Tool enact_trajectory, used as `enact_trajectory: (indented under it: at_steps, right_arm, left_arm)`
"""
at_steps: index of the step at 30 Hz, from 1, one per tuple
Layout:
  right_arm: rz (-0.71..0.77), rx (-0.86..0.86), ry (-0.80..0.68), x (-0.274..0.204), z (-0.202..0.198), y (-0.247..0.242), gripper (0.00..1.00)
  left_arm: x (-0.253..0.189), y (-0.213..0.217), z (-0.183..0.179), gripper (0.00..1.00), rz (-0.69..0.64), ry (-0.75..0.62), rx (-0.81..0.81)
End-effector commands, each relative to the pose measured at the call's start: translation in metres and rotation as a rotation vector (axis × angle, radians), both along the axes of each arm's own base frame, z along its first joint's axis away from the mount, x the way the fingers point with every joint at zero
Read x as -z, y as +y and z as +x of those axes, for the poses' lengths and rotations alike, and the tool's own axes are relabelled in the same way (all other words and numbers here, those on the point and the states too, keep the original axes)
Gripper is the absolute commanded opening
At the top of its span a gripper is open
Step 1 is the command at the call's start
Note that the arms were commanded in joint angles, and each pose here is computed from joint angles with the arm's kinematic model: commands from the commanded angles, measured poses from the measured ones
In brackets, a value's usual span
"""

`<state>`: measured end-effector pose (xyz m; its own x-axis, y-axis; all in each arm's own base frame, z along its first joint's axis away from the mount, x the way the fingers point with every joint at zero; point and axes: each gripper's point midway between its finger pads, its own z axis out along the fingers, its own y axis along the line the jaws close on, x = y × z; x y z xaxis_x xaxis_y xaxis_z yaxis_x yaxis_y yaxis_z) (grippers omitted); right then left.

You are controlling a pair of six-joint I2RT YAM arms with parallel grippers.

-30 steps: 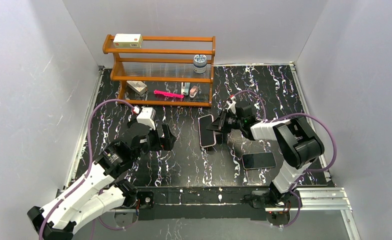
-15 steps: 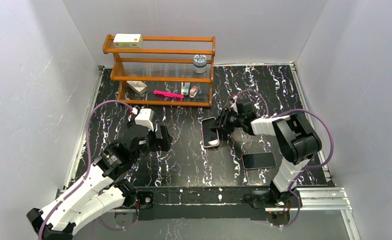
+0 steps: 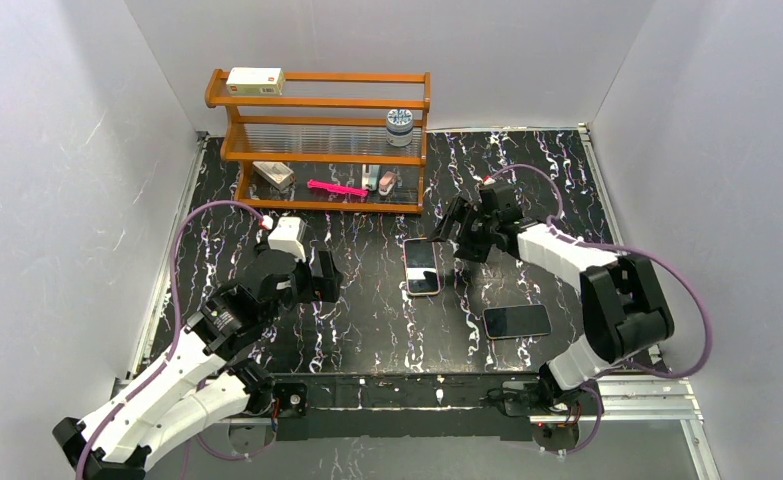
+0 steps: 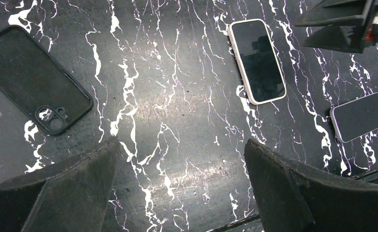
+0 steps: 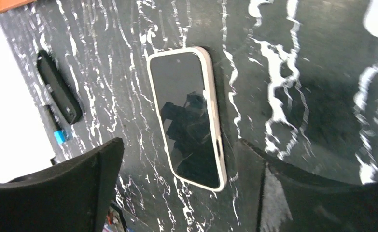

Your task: Put the phone into the phone case

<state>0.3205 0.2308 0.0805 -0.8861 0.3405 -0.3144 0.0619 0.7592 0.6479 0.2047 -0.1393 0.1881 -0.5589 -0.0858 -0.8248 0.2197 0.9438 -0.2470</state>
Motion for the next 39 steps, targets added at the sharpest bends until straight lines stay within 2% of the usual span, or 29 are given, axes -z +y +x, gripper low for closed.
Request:
enact_trajectory:
  at_steps: [1,6,14,18,26,31,39]
  right_arm:
    - [-0.115,0.155,0.071,-0.019,-0.016,-0.034,0.98]
    - [-0.211,0.405,0.155,-0.024,-0.043,-0.077,0.99]
    - [-0.426,0.757,0.497,0.004,-0.117,-0.138,0.99]
    - [-0.462,0.826,0.584,0.013,-0.137,-0.150,0.99]
    - [-0.477,0.945,0.626,0.017,-0.156,-0.170,0.99]
    - [-0.418,0.959,0.597,0.024,-0.152,-0.170,0.99]
    - [-0.425,0.989,0.627,0.034,-0.161,-0.175,0.99]
  left_arm:
    - [0.000,0.010,0.000,0.98,0.027,-0.011,-0.028]
    - [-0.002,0.011,-0.001,0.98,0.023,-0.017,-0.031]
    - [-0.005,0.013,-0.002,0.98,0.015,-0.028,-0.033]
    - [-0.006,0.014,-0.002,0.98,0.012,-0.034,-0.037]
    - [-0.010,0.016,-0.003,0.98,0.002,-0.048,-0.041]
    - [-0.011,0.017,-0.004,0.98,-0.001,-0.052,-0.043]
    - [-0.011,0.016,-0.004,0.98,-0.001,-0.052,-0.041]
